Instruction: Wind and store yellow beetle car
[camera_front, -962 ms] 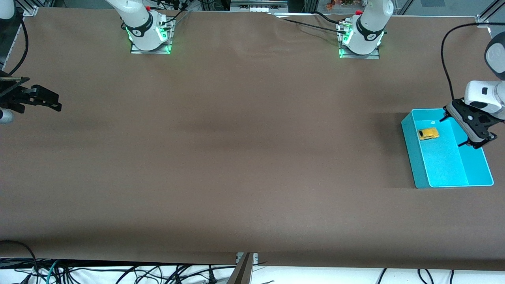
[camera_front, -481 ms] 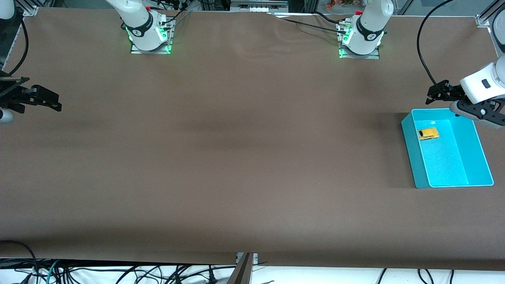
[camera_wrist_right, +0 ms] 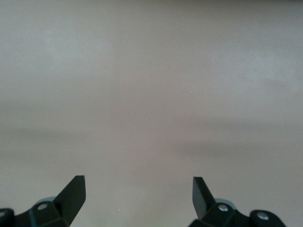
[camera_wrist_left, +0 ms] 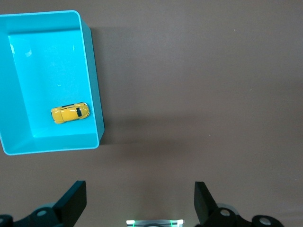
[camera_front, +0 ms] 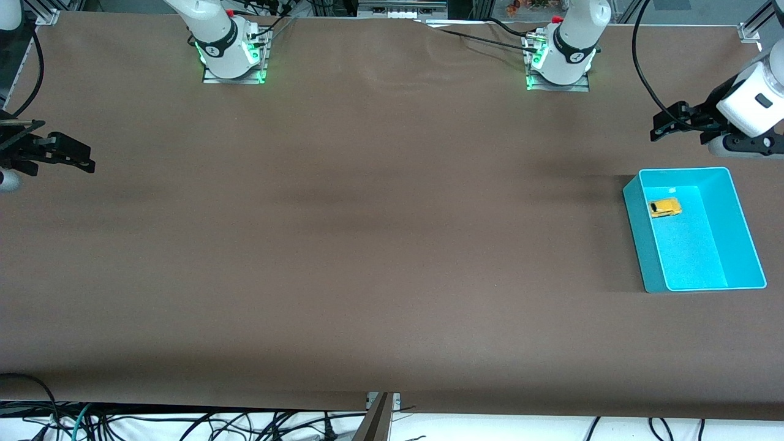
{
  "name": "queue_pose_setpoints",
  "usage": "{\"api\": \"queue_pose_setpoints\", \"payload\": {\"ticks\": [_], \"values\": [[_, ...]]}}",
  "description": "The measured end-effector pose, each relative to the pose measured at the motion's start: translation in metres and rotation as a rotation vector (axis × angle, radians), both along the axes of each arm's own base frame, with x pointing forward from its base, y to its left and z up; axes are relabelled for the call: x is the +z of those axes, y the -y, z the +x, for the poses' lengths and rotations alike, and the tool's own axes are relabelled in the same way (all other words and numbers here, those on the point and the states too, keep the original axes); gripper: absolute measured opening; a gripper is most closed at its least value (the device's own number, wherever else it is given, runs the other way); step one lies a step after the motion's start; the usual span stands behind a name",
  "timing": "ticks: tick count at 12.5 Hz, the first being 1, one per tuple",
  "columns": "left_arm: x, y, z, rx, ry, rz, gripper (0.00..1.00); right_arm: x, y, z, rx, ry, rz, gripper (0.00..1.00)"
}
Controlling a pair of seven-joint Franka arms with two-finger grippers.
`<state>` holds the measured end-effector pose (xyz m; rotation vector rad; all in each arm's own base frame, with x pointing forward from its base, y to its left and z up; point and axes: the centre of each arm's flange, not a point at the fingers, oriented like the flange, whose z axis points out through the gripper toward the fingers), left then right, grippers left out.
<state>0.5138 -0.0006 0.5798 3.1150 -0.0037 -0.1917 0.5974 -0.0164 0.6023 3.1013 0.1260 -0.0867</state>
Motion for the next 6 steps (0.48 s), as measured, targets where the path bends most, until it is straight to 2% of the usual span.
{"api": "queue_pose_setpoints", "payload": {"ticks": [6], "values": [[0.008,0.021,-0.001,0.001,-0.002,0.005,1.00,0.000,0.000,0.000,-0.001,0.000,0.000,1.00]]}}
